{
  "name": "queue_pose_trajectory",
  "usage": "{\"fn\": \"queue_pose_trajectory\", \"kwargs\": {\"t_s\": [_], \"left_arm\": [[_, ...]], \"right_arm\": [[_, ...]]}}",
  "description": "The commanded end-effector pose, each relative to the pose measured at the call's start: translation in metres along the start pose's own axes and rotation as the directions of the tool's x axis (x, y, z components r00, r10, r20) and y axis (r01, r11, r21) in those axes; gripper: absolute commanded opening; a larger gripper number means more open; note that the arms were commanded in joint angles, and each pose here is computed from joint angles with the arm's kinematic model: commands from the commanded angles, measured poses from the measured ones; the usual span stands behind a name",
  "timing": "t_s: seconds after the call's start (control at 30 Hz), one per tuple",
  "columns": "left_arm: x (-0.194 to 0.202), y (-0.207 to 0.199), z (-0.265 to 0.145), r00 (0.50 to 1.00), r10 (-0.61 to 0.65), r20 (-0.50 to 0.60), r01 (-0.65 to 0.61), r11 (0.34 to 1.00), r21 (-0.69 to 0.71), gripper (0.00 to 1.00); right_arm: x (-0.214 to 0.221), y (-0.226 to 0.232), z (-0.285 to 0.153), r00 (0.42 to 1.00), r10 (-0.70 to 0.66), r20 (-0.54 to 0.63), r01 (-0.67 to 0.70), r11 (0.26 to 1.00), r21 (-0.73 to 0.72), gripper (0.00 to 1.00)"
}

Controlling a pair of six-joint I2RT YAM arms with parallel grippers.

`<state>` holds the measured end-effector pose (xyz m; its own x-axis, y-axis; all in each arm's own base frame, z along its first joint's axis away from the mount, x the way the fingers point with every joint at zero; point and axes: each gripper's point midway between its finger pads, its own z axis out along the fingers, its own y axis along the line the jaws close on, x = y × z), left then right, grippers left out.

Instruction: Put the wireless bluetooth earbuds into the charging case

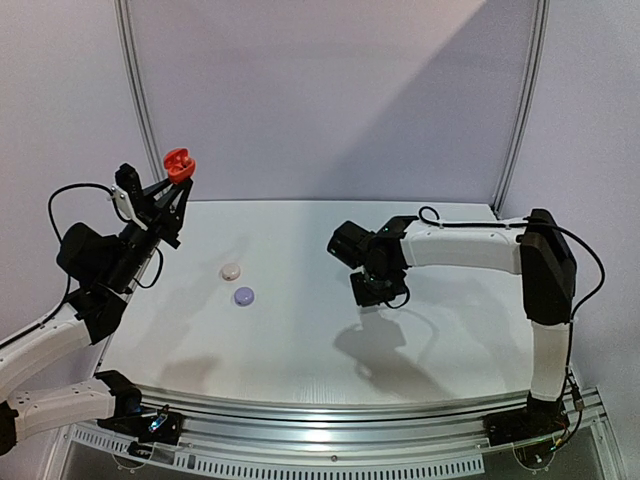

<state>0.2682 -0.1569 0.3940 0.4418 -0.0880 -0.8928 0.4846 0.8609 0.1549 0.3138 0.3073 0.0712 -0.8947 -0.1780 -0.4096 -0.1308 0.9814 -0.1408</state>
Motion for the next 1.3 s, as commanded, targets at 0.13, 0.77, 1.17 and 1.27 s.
{"fn": "queue_pose_trajectory", "kwargs": {"t_s": [0.13,0.77,1.17,1.27], "left_arm": [[0.002,-0.001,0.002,1.0,-0.004,-0.016,0.004,1.0,0.014,0.0],[0.004,-0.004,0.004,1.0,-0.01,-0.022,0.011,1.0,0.027,0.0],[0.006,-0.004,0.002,1.0,-0.008,-0.027,0.009,1.0,0.029,0.0],[0.006,-0.004,0.002,1.0,-0.007,-0.028,0.007,1.0,0.028,0.0]], "right_arm": [[0.054,0.003,0.047,0.981,0.08,-0.174,-0.083,0.996,-0.011,0.01],[0.048,0.021,0.042,0.977,0.08,-0.196,-0.096,0.992,-0.076,0.3],[0.001,0.008,0.005,0.983,0.113,-0.143,-0.14,0.971,-0.193,0.71],[-0.001,0.013,0.0,0.98,0.124,-0.157,-0.166,0.94,-0.297,0.66]]}}
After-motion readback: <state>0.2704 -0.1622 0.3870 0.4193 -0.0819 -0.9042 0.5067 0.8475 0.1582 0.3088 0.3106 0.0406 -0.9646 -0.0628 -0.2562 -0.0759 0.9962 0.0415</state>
